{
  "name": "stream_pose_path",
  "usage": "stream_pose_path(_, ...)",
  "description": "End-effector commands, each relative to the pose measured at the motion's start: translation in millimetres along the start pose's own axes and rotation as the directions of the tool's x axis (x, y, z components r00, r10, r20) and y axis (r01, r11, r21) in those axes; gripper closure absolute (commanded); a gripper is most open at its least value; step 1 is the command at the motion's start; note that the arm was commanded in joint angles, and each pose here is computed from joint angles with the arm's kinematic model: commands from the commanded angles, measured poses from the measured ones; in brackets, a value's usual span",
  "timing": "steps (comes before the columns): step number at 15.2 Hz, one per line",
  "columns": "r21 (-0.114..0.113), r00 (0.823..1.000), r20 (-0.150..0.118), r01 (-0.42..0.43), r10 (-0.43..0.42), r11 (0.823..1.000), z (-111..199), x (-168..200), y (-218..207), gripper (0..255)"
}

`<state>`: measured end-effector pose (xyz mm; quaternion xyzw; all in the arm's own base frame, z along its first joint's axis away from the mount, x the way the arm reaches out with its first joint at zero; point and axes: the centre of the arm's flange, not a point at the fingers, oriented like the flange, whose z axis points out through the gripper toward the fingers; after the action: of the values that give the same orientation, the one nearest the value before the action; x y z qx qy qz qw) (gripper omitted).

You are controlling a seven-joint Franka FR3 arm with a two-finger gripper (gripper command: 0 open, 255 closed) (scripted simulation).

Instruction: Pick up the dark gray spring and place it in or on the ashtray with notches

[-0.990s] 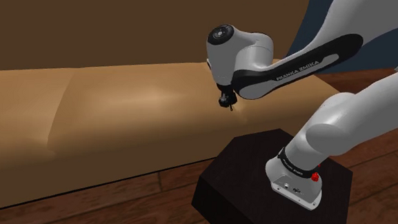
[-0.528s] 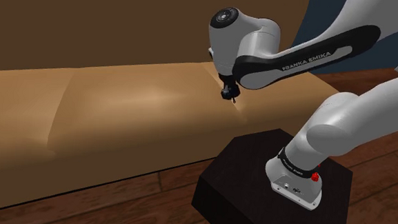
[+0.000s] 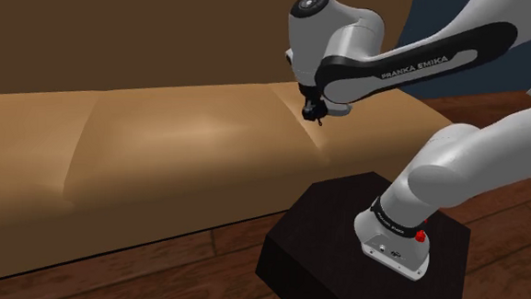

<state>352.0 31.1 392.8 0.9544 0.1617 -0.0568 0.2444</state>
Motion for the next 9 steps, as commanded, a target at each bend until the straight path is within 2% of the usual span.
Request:
stream_pose_path(1, -0.001, 1.0, 0.0, 0.001, -0.001, 1.0, 10.8, -1.3, 21.3, 255)
stream_pose_path(9, -0.001, 1.0, 0.0, 0.001, -0.001, 1.0, 59.6, -11.7, 114.4, 255)
